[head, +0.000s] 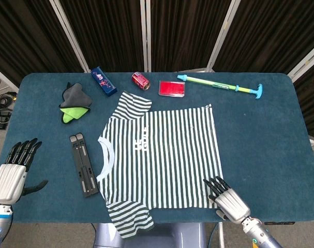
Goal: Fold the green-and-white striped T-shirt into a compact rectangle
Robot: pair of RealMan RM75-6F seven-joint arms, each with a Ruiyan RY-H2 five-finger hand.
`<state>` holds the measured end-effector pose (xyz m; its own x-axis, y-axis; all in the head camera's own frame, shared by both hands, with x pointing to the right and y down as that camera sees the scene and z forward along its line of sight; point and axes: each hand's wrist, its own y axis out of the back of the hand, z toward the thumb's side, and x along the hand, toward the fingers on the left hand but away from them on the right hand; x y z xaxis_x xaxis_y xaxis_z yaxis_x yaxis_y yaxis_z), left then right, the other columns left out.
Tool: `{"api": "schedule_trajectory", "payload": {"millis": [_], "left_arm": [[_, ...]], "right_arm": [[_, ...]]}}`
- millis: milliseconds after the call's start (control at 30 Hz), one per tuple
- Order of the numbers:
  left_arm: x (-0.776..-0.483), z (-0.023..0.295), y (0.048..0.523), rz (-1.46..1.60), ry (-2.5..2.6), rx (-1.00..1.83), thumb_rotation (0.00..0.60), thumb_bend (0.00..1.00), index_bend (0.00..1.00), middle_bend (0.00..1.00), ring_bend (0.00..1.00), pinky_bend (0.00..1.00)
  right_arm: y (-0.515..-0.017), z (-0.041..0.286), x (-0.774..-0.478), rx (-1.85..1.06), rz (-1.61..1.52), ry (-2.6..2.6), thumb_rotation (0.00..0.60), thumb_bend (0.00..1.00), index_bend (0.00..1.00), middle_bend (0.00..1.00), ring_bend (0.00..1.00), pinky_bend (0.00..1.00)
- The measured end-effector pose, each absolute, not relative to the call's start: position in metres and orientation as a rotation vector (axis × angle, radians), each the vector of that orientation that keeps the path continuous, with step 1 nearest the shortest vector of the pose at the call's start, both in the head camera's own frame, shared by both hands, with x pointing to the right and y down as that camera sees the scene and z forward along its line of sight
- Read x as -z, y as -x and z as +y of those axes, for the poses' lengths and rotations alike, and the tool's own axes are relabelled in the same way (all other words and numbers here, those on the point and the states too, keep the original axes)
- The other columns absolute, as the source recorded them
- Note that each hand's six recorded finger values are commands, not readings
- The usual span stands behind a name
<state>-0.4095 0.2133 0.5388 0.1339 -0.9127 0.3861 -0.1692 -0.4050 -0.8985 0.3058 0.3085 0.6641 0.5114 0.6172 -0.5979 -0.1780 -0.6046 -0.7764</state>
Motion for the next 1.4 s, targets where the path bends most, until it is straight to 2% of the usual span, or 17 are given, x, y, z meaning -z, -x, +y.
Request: {"api": "schedule_trajectory", "payload": {"millis": [367, 867, 1033, 1233, 1267, 1333, 1400], "left_arm": [[-0.539, 0.213, 0.409, 1.055, 1.705, 1.329, 0.600, 0.00, 0.00, 0.00, 0.00, 0.00], [-0.539, 0.213, 0.410, 1.056, 1.703, 1.330, 0.600, 0.00, 0.00, 0.00, 0.00, 0.00], [-0.540, 0.214, 0.410, 1.050, 1.707, 1.331, 0.600, 0.00, 0.00, 0.00, 0.00, 0.00], [-0.542, 0.214, 0.405, 1.029, 1.710, 1.316, 0.600, 0.00, 0.00, 0.00, 0.00, 0.00], [-0.542, 0.215, 0.404, 1.027, 1.714, 1.307, 0.600, 0.00, 0.02, 0.00, 0.00, 0.00], [-0.542, 0.215, 0.399, 1.019, 1.728, 1.277, 0.600, 0.00, 0.12, 0.00, 0.00, 0.00], [-0.542, 0.216, 0.394, 1.002, 1.744, 1.245, 0.600, 0.01, 0.19, 0.00, 0.00, 0.00]], "right_arm": [[-0.314, 0.311, -0.671, -1.190, -0.367, 1.865, 0.600, 0.17, 0.51, 0.00, 0.00, 0.00], [-0.311, 0.305, -0.670, -1.158, -0.400, 1.849, 0.600, 0.33, 0.53, 0.00, 0.00, 0.00], [-0.311, 0.302, -0.669, -1.155, -0.424, 1.860, 0.600, 0.39, 0.59, 0.00, 0.00, 0.00], [-0.307, 0.298, -0.668, -1.148, -0.464, 1.873, 0.600, 0.40, 0.68, 0.00, 0.00, 0.00], [-0.307, 0.297, -0.668, -1.147, -0.468, 1.875, 0.600, 0.41, 0.68, 0.00, 0.00, 0.00], [-0.306, 0.296, -0.668, -1.141, -0.474, 1.876, 0.600, 0.41, 0.69, 0.00, 0.00, 0.00], [-0.305, 0.296, -0.667, -1.134, -0.475, 1.874, 0.600, 0.41, 0.70, 0.00, 0.00, 0.00]]}}
